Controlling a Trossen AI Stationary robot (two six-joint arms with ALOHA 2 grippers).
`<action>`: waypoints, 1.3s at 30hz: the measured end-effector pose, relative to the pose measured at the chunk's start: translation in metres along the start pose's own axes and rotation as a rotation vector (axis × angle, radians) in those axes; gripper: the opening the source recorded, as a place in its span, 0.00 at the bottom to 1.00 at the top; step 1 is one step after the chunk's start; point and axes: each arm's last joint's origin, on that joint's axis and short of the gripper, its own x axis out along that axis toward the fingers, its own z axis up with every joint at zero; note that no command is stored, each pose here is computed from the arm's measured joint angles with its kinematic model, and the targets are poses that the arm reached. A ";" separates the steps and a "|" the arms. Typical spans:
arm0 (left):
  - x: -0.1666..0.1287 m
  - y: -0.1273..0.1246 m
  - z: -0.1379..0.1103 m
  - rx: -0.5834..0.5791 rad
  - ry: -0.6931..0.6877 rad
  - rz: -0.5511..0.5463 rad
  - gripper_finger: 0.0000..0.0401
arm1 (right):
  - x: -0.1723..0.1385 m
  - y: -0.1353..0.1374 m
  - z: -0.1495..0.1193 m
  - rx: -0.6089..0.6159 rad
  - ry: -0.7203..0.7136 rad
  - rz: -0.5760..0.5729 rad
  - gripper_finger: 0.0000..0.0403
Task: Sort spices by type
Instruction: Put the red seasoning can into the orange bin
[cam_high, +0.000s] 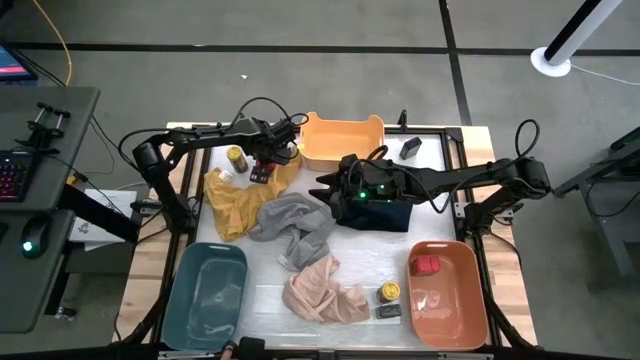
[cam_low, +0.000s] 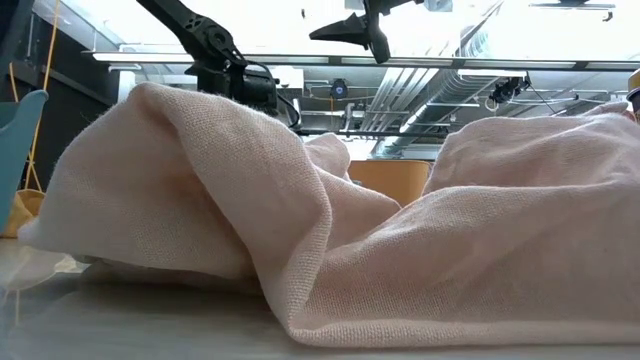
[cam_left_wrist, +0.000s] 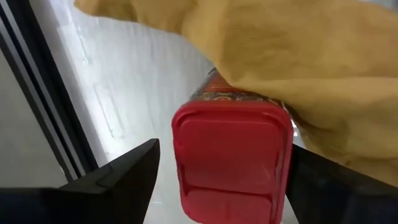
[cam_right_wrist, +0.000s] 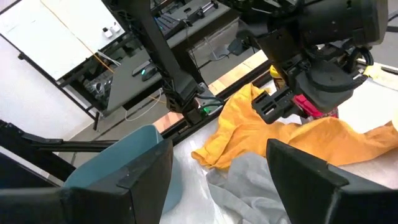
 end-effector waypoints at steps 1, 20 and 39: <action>0.000 0.000 0.000 -0.015 0.001 0.000 0.72 | 0.000 0.000 0.000 0.000 0.000 0.000 0.63; -0.106 0.037 -0.012 -0.447 -0.296 0.247 0.46 | -0.039 0.012 0.032 -0.108 -0.127 0.077 0.63; -0.191 -0.072 0.030 -0.109 -0.823 -0.099 0.46 | -0.091 0.030 0.034 -0.185 -0.085 0.065 0.63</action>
